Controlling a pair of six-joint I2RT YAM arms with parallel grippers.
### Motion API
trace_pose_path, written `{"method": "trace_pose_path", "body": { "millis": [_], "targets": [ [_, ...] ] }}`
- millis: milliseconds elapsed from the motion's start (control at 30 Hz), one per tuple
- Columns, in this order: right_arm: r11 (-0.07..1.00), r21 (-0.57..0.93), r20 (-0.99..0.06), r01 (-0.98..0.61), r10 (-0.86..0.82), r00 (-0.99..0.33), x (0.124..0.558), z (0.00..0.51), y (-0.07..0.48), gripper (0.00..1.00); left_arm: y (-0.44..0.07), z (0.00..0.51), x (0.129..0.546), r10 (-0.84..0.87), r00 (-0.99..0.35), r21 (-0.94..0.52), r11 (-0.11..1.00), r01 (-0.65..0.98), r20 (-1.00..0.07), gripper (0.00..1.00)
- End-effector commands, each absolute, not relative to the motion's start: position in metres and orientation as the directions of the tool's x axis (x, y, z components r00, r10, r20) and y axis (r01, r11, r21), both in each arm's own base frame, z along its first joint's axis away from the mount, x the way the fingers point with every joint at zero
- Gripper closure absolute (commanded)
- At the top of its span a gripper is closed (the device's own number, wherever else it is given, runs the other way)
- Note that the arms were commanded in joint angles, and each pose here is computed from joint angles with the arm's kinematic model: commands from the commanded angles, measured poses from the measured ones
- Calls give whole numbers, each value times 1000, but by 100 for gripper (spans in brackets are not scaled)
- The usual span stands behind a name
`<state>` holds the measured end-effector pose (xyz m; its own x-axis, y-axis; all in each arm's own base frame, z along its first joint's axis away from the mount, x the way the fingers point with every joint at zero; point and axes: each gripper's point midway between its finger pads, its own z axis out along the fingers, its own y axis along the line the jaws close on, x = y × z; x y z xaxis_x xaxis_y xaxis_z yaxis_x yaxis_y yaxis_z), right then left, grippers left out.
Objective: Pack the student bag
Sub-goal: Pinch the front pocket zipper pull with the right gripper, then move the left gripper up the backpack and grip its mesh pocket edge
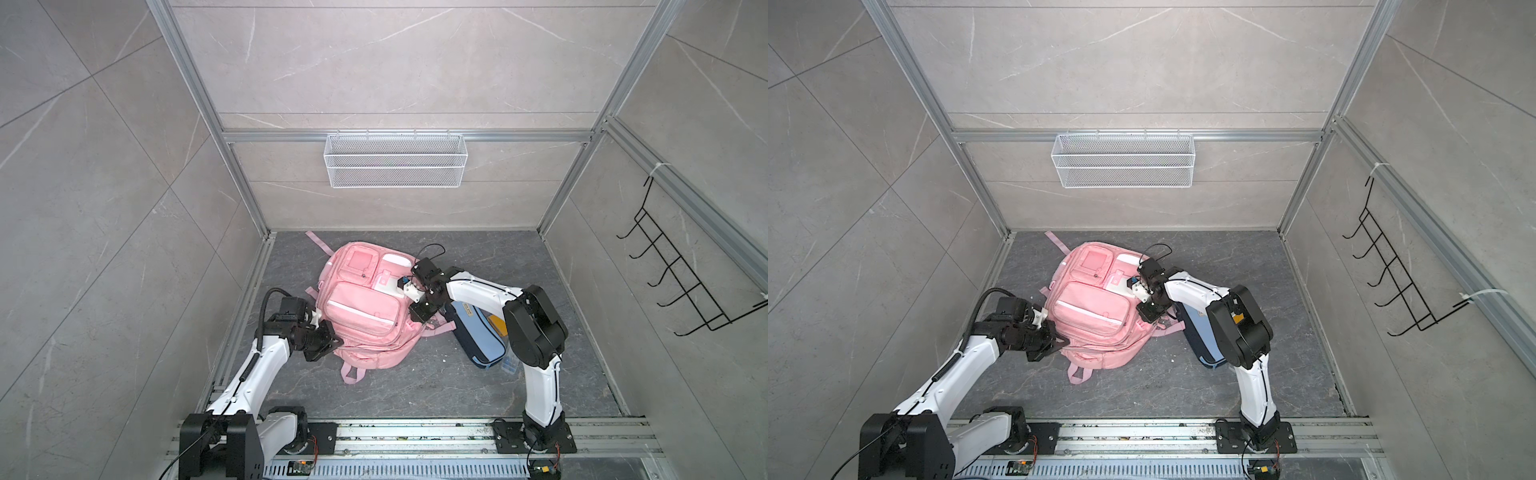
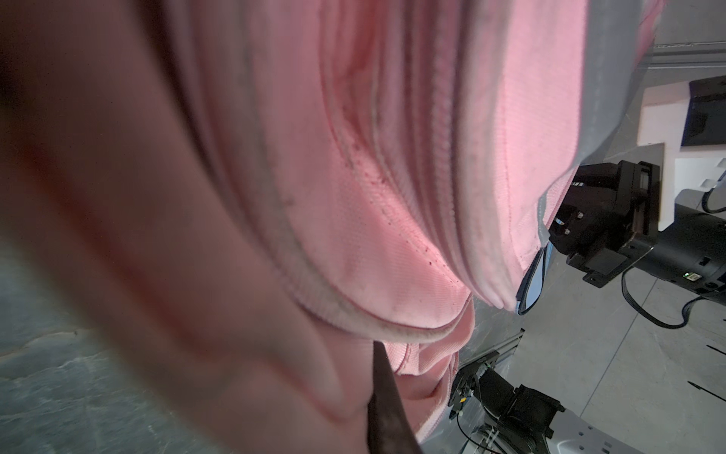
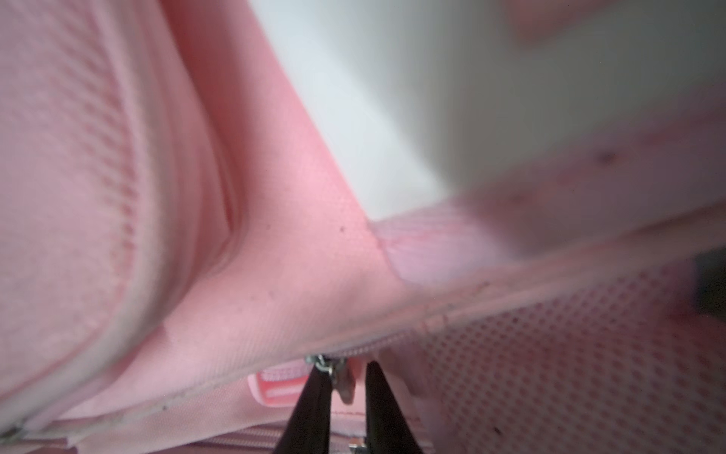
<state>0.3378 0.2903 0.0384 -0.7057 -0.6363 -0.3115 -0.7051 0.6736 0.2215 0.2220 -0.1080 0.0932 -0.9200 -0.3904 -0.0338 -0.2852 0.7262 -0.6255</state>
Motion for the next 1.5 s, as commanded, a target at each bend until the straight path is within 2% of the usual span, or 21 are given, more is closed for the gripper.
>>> {"method": "trace_pose_path", "body": {
  "millis": [0, 267, 333, 433, 467, 667, 900, 967, 1067, 1133, 1233, 1333, 1467],
  "targets": [
    [659, 308, -383, -686, -574, -724, 339, 48, 308, 78, -120, 116, 238, -369, -923, -705, 683, -190, -109, 100],
    [666, 322, -369, -674, -567, -736, 343, 35, 307, 79, -120, 115, 238, -368, -923, -702, 686, -190, -110, 100],
    [669, 316, -359, -673, -572, -737, 342, 31, 305, 85, -120, 115, 238, -367, -924, -702, 686, -190, -109, 100],
    [670, 303, -359, -678, -578, -733, 341, 32, 302, 99, -120, 115, 238, -367, -924, -702, 686, -190, -109, 100],
    [672, 293, -365, -680, -578, -730, 342, 34, 300, 100, -120, 115, 238, -367, -924, -702, 686, -190, -108, 100],
    [683, 198, -486, -703, -555, -675, 345, 76, 288, 100, -122, 110, 235, -380, -921, -708, 674, -211, -88, 100],
    [723, 108, -448, -683, -577, -683, 348, 78, 267, 100, -142, 99, 212, -288, -945, -653, 748, -122, -154, 100],
    [729, 101, -417, -677, -587, -694, 351, 72, 265, 100, -146, 98, 206, -241, -953, -612, 787, -80, -186, 89],
    [747, 66, -386, -662, -592, -707, 358, 68, 261, 100, -147, 113, 200, -137, -946, -496, 868, 29, -295, 64],
    [756, 49, -384, -652, -588, -711, 362, 71, 258, 100, -148, 135, 200, -72, -920, -435, 893, 112, -385, 61],
    [762, 45, -385, -646, -583, -715, 364, 76, 257, 100, -157, 176, 201, 25, -846, -394, 878, 273, -532, 40],
    [763, 52, -376, -645, -583, -720, 362, 77, 254, 100, -162, 193, 204, 116, -816, -347, 864, 364, -566, 39],
    [762, 72, -371, -643, -578, -727, 358, 77, 254, 100, -182, 190, 216, 252, -793, -310, 822, 478, -555, 39]
  ]
}}
